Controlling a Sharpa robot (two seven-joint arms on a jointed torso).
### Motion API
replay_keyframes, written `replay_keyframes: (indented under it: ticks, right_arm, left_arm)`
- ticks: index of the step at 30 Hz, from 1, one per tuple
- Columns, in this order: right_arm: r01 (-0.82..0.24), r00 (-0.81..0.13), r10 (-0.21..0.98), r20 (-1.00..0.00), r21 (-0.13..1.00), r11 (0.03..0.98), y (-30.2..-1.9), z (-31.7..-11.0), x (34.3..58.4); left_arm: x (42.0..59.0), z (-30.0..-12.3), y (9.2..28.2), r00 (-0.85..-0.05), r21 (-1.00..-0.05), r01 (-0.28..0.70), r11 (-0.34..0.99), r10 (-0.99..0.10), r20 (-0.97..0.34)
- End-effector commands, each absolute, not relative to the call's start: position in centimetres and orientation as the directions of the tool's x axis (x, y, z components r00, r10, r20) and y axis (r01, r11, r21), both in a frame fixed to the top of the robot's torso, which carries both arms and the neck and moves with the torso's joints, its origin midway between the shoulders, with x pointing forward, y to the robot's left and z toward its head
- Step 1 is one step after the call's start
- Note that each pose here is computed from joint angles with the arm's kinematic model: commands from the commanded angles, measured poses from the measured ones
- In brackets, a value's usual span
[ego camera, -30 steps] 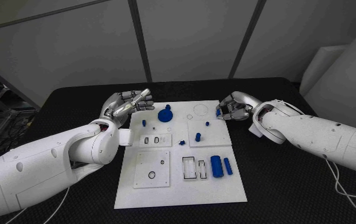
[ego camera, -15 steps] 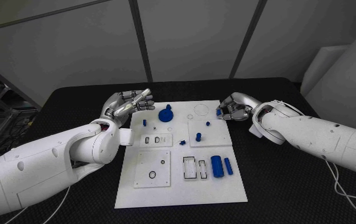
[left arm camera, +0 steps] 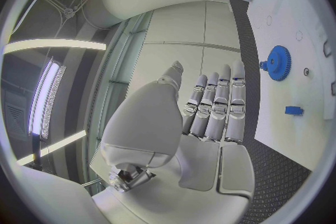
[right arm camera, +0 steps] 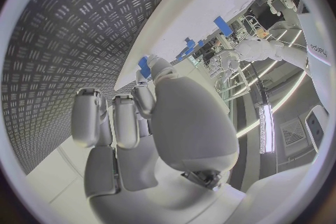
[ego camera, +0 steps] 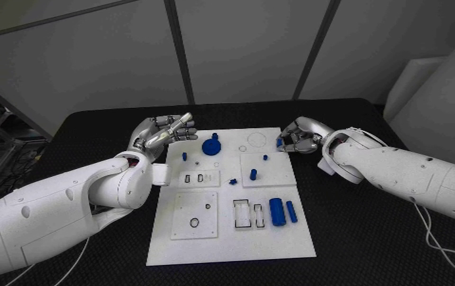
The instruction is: Assemble the parts on the task board
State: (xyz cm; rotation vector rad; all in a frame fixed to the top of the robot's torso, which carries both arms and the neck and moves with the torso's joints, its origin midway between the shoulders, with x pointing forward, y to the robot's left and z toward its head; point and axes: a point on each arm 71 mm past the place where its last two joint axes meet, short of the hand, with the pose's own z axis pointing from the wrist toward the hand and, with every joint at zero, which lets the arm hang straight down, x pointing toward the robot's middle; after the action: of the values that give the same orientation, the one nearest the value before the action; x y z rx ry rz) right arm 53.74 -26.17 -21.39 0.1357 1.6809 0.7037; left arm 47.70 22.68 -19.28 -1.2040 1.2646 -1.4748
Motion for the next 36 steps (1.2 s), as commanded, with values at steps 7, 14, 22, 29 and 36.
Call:
replay_keyframes:
  ticks: [7,14,22,29,36]
  right_arm:
    - [-0.280,-0.165,0.547,-0.821,0.571,0.772,-25.8,-20.4,53.4]
    - [-0.261,-0.180,0.577,-0.797,0.604,0.753,-24.3,-19.6,51.9]
    - [-0.309,-0.262,0.538,-0.801,0.598,0.739,-18.4,-18.8,50.2]
    - [-0.389,-0.287,0.465,-0.838,0.545,0.743,-12.2,-18.5,49.1]
    - [-0.402,-0.300,0.417,-0.858,0.510,0.760,-8.8,-19.2,48.6]
  left_arm:
    - [47.7,-19.1,22.7,-0.205,-0.989,0.014,-0.147,-0.969,0.141]
    - [47.7,-19.1,23.3,-0.192,-0.990,0.016,-0.140,-0.972,0.134]
    - [47.9,-19.2,23.5,-0.185,-0.990,0.017,-0.137,-0.974,0.131]
    - [48.2,-19.0,23.9,-0.168,-0.991,0.022,-0.134,-0.977,0.129]
    - [48.5,-19.0,24.1,-0.157,-0.991,0.029,-0.131,-0.980,0.125]
